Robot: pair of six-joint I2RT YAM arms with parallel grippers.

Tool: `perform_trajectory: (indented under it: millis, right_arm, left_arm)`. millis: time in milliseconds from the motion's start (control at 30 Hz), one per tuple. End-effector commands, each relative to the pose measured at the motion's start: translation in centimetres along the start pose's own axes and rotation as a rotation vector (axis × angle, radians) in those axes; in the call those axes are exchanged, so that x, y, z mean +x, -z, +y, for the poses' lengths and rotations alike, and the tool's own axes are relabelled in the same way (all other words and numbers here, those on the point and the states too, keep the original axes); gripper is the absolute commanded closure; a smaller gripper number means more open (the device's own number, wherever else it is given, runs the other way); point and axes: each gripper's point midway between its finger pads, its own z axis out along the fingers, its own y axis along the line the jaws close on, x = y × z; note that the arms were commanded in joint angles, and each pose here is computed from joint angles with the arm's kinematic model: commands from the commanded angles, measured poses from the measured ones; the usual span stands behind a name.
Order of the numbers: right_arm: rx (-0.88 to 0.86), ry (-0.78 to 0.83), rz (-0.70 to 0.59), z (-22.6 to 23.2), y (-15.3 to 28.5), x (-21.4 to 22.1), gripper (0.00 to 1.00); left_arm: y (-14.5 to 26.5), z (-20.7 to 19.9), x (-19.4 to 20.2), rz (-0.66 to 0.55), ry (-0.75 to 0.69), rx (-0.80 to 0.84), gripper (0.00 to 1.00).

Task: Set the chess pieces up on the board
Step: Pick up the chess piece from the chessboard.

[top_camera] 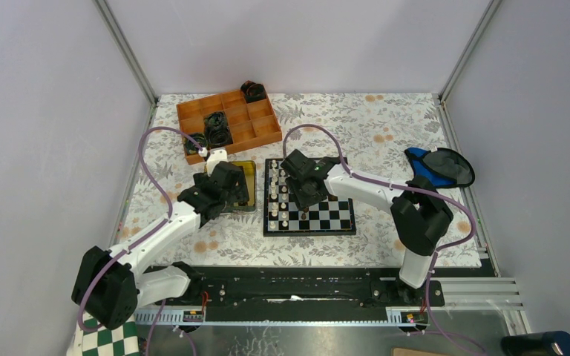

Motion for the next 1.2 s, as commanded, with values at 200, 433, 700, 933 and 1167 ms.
perform_trajectory:
  millis: [200,433,700,933,1167]
  right_arm:
    - [-0.025,-0.005,0.006,1.0,-1.0,0.3,0.54]
    - [-0.027,-0.006,0.017,1.1,-1.4,0.5,0.60]
    - [-0.019,-0.006,0.013,1.0,-1.4,0.3,0.79]
    - [0.009,-0.009,-0.033,0.4,0.0,-1.0,0.96]
    - [0.051,-0.022,-0.090,-0.7,2.5,-2.4,0.96]
  left_arm:
    - [0.2,-0.2,-1.1,-0.026,-0.014,-0.008,0.01]
    - [0.3,-0.2,-1.2,-0.028,-0.013,-0.007,0.01]
    - [0.2,-0.3,-1.1,-0.027,-0.016,-0.006,0.01]
    - [0.3,-0.3,-1.2,-0.030,-0.014,-0.003,0.01]
    - [0.5,-0.3,-1.3,-0.036,-0.011,-0.001,0.01]
